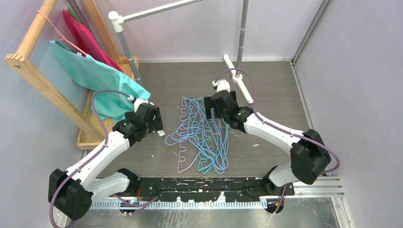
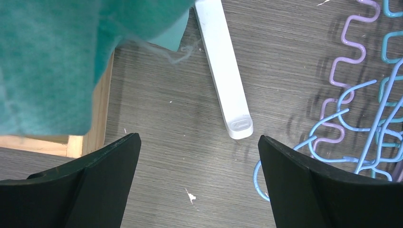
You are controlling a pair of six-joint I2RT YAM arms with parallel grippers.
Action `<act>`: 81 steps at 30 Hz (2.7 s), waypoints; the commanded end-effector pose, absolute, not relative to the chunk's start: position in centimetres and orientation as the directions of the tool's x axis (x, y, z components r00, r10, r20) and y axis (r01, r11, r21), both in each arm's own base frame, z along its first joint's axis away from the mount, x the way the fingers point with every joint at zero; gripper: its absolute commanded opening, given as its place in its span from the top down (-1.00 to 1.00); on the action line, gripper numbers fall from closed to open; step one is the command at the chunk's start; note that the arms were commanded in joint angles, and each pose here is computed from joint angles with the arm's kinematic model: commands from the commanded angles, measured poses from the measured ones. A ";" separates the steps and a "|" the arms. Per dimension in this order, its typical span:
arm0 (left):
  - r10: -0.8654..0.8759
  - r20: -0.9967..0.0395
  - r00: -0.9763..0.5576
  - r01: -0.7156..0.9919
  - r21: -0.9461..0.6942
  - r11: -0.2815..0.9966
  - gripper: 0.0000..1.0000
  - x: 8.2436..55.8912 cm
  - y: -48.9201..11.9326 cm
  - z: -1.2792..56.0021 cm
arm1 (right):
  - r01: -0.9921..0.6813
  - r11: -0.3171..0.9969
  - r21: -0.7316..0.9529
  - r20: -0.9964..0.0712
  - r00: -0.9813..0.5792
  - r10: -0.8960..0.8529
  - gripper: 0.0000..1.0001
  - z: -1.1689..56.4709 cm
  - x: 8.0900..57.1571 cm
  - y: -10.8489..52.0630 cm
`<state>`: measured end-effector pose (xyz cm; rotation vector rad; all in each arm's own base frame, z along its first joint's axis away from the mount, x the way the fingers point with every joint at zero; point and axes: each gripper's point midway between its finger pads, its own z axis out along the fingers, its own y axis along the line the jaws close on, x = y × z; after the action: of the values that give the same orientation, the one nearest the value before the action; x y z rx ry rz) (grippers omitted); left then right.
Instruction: Organize the hangers
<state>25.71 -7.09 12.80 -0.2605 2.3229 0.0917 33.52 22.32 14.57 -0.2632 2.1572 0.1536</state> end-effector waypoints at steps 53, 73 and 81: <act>-0.184 -0.725 -0.664 -0.269 0.002 0.963 -0.96 23.4 -5.1 12.2 | -0.743 0.647 0.172 -0.717 -0.544 -0.435 0.56 10.3 18.1 33.0; -0.227 -0.725 -0.650 -0.282 -0.048 0.958 -0.96 22.8 -5.2 12.3 | -0.740 0.656 0.148 -0.689 -0.553 -0.469 0.29 7.5 18.0 32.4; -0.233 -0.722 -0.652 -0.283 -0.054 0.958 -0.96 22.7 -5.3 12.1 | -0.738 0.664 0.115 -0.673 -0.550 -0.495 0.35 6.1 18.3 32.0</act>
<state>22.49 -5.12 11.84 -0.3334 2.3257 0.1036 17.61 31.17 5.21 -0.9568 2.3281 0.5097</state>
